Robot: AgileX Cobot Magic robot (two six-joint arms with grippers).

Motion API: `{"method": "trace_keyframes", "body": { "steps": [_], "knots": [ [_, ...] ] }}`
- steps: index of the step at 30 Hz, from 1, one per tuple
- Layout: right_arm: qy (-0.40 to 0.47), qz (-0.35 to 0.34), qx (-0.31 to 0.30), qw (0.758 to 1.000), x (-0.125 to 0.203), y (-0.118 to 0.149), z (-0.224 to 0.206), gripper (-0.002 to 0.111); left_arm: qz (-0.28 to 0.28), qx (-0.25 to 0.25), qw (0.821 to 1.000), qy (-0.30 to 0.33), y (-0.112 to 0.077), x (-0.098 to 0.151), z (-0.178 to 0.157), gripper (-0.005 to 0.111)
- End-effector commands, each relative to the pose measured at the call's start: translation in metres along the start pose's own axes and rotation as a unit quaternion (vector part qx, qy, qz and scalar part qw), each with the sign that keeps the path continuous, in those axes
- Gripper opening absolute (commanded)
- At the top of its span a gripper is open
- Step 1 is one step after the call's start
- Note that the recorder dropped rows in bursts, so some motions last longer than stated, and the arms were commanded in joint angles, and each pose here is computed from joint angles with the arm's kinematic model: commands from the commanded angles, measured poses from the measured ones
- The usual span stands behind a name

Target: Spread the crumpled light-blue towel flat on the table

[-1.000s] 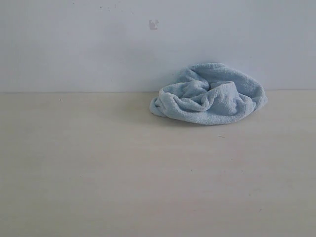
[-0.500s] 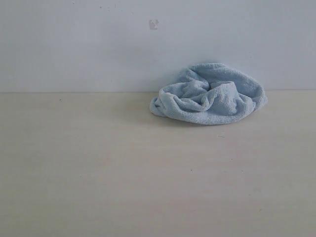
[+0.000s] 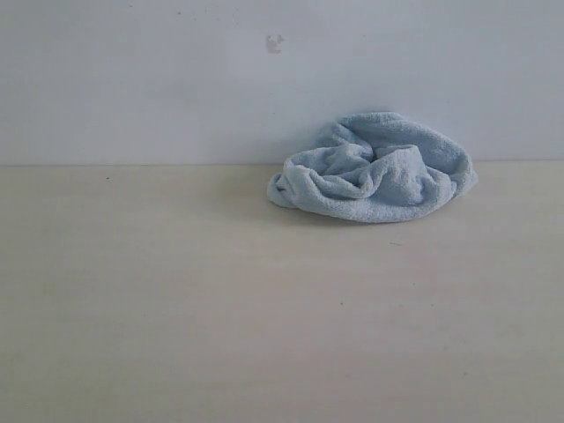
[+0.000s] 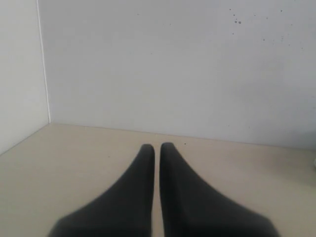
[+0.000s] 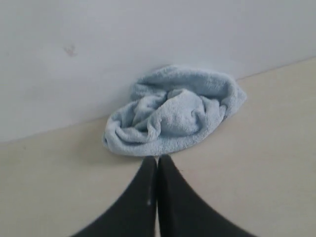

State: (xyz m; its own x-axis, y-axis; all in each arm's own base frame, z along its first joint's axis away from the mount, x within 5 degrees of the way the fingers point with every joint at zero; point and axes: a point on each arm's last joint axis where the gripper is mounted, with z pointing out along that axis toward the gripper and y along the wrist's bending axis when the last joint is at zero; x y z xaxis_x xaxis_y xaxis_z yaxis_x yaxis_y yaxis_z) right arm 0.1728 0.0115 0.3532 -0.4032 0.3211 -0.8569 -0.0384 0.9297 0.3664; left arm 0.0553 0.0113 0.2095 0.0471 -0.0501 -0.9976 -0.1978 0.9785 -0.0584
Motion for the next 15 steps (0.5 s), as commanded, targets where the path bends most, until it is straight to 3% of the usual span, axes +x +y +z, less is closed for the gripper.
{"method": "trace_keyframes", "body": {
  "steps": [1,7,9,13,15],
  "knots": [
    [0.117,-0.071,-0.025,0.99,-0.046,0.007,0.073,0.012,0.002,0.002,1.0,0.001,0.0,0.001,0.0,0.004],
    [0.161,-0.15,-0.044,0.974,-0.082,-0.004,0.176,0.071,0.002,0.002,1.0,0.001,0.0,0.001,0.0,0.004],
    [0.157,-0.182,-0.047,0.97,-0.086,-0.009,0.202,0.072,0.002,0.002,1.0,0.001,0.0,0.001,0.0,0.004],
    [0.169,-0.201,-0.044,0.964,-0.077,-0.028,0.267,0.061,0.002,0.002,1.0,0.001,0.0,0.001,0.0,0.004],
    [0.178,-0.2,-0.043,0.963,-0.068,-0.037,0.295,0.061,0.002,0.002,1.0,0.001,0.0,0.001,0.0,0.004]
  ]
}}
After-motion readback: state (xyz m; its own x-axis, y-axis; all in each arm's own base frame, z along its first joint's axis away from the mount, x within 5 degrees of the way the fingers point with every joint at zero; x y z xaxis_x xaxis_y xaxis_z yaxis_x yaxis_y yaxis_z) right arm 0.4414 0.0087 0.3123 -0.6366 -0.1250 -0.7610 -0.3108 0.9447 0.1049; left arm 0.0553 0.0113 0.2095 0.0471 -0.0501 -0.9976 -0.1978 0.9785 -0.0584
